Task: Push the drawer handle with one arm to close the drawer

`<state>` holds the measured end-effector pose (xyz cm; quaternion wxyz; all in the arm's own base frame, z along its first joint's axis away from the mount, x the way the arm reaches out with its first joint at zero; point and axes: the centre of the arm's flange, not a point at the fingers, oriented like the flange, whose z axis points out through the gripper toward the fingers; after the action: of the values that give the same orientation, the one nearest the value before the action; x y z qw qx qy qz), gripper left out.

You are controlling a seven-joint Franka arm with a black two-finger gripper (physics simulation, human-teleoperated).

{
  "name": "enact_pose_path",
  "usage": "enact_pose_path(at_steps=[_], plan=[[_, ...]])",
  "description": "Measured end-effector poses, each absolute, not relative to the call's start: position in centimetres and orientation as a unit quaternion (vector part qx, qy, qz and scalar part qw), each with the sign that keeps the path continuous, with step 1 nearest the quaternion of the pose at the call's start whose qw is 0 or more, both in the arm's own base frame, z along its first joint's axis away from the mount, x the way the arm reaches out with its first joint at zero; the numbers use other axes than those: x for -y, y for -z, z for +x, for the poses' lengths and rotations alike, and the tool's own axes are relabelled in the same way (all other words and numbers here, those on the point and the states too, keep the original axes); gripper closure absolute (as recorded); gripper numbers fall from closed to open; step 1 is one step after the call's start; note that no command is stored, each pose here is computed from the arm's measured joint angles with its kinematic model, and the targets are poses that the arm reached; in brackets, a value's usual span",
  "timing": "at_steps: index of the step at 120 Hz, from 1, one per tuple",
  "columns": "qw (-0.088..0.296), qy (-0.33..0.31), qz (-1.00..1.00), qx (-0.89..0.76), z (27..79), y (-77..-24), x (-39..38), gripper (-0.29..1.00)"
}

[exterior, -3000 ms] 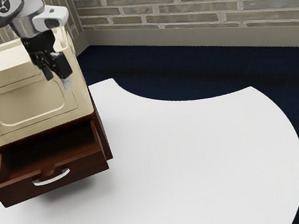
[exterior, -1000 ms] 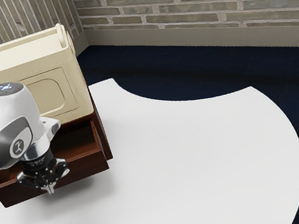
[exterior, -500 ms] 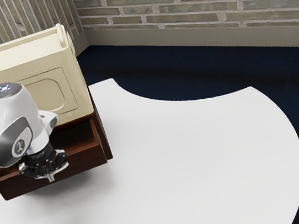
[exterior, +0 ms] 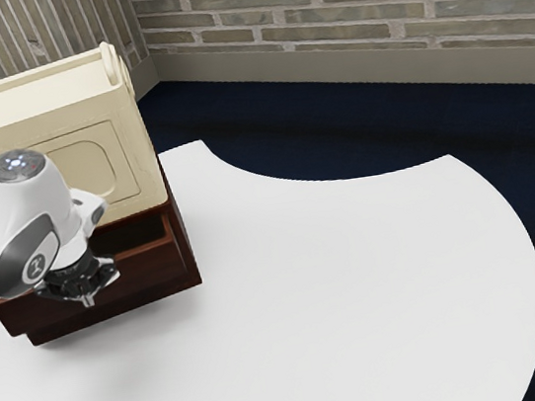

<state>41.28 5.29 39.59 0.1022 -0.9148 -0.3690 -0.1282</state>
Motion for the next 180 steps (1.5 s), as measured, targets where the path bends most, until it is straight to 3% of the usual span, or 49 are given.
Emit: enact_pose_path(at_steps=[131, 145, 161, 169, 180], plan=[[0.106, 0.215, -0.924, 0.296, 45.4, -39.4, -10.3, 0.8], [0.078, 0.202, -0.925, 0.314, 45.6, -39.2, -8.2, 0.79], [0.024, 0.127, -0.932, 0.338, 46.0, -39.0, -2.3, 0.79], [0.001, 0.107, -0.941, 0.32, 48.1, -42.9, 2.2, 0.79], [-0.03, 0.093, -0.957, 0.273, 52.6, -52.4, 8.2, 0.79]])
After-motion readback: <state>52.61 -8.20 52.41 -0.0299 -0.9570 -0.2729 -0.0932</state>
